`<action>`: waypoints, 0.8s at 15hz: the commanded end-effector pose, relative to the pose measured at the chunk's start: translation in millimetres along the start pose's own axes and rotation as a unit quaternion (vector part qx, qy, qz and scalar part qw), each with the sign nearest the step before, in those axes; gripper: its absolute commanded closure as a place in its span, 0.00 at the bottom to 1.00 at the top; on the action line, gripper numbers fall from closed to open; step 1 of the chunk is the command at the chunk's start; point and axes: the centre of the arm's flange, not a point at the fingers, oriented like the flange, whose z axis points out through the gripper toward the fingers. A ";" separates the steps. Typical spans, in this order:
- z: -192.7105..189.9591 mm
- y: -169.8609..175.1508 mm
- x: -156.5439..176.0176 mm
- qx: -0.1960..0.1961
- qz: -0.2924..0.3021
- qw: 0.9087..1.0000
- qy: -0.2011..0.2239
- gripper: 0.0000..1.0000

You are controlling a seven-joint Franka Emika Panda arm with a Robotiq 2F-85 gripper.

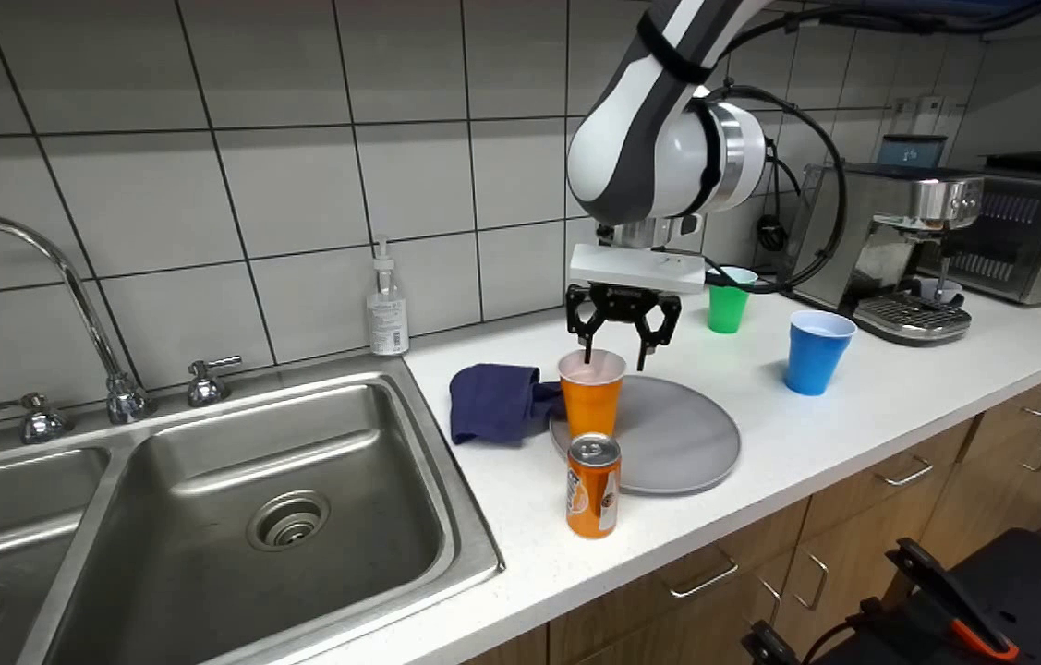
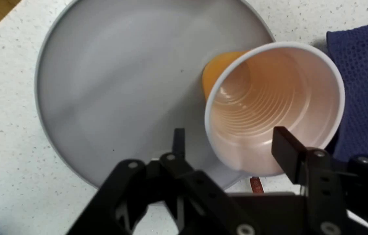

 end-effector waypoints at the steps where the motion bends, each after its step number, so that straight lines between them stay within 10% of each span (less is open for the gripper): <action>1: -20.5 3.7 17.2 0.016 0.022 0.999 0.018 0.01; 12: -22.1 16.9 38.9 0.011 0.042 0.999 0.031 0.00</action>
